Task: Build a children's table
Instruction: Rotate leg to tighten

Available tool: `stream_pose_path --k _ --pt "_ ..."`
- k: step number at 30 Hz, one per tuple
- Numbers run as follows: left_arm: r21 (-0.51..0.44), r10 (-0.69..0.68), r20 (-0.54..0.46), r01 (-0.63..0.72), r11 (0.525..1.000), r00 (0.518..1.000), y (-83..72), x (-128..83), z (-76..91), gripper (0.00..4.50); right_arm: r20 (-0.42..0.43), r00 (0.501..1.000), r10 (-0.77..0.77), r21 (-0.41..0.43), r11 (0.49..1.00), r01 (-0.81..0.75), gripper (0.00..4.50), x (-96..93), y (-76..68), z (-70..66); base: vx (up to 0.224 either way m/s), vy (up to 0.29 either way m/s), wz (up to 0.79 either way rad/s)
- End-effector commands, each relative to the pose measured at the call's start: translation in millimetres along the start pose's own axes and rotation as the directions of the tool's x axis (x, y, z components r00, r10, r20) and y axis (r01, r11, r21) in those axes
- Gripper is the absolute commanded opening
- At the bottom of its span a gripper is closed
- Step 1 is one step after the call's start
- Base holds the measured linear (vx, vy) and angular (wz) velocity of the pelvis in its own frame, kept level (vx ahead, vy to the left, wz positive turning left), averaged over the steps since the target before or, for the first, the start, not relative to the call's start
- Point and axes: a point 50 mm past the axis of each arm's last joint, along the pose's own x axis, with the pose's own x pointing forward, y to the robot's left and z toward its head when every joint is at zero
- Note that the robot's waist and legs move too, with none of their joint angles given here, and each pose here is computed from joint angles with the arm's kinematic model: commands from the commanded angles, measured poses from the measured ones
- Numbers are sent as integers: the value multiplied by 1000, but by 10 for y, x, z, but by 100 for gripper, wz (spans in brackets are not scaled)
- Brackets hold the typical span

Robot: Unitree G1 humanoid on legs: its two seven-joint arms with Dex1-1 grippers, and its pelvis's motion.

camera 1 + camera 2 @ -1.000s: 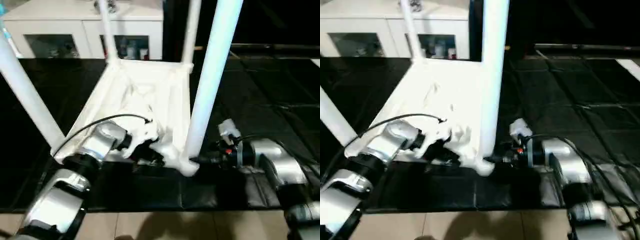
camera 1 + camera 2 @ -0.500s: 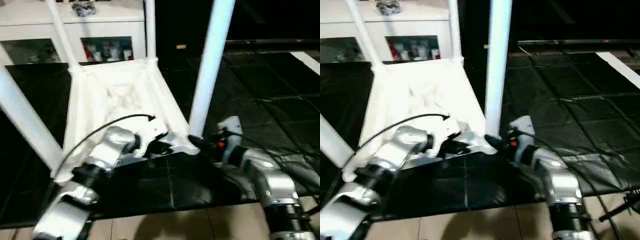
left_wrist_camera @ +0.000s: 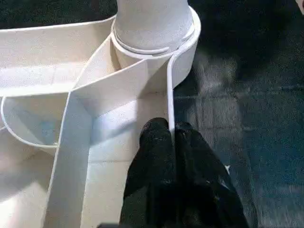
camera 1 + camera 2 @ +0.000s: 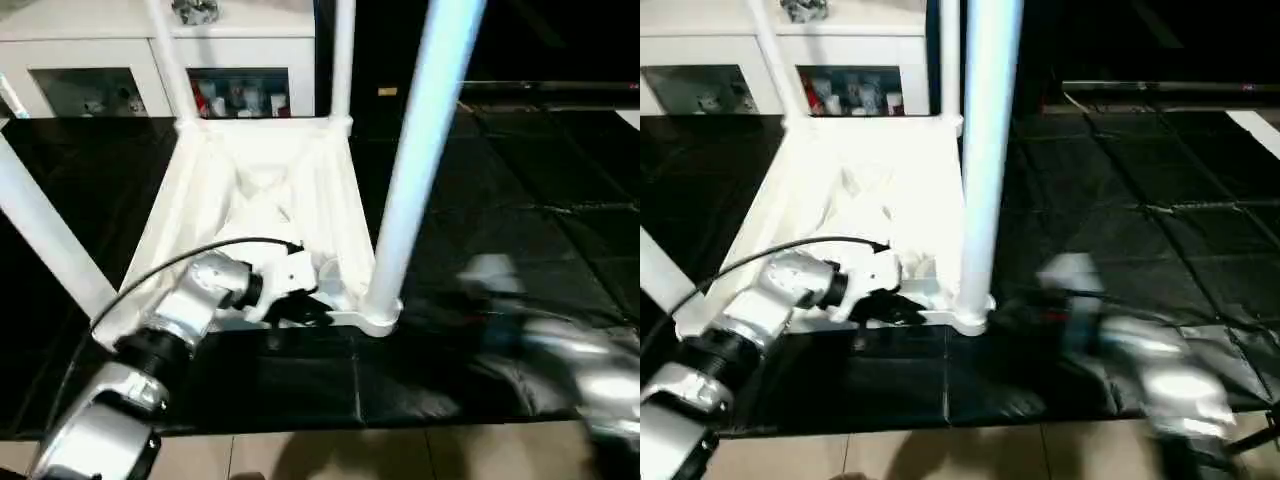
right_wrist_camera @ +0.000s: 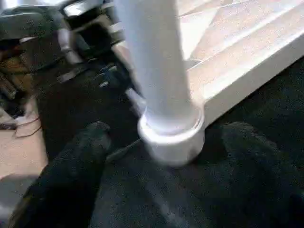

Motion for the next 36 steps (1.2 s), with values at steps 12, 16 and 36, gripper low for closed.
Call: stream_pose_path --k 12,16,36 --pt "-169 249 333 -202 965 909 -147 -402 232 99 163 948 -275 -31 958 284 450 151 57 178 0 0 0" --pt "-354 522 362 -403 844 772 -220 -467 208 140 210 899 -385 30 921 387 450 227 155 95 0 0 0" --pt "-567 925 18 -758 322 380 -725 -500 -90 284 149 806 -573 84 820 567 450 443 408 -239 0 0 0"
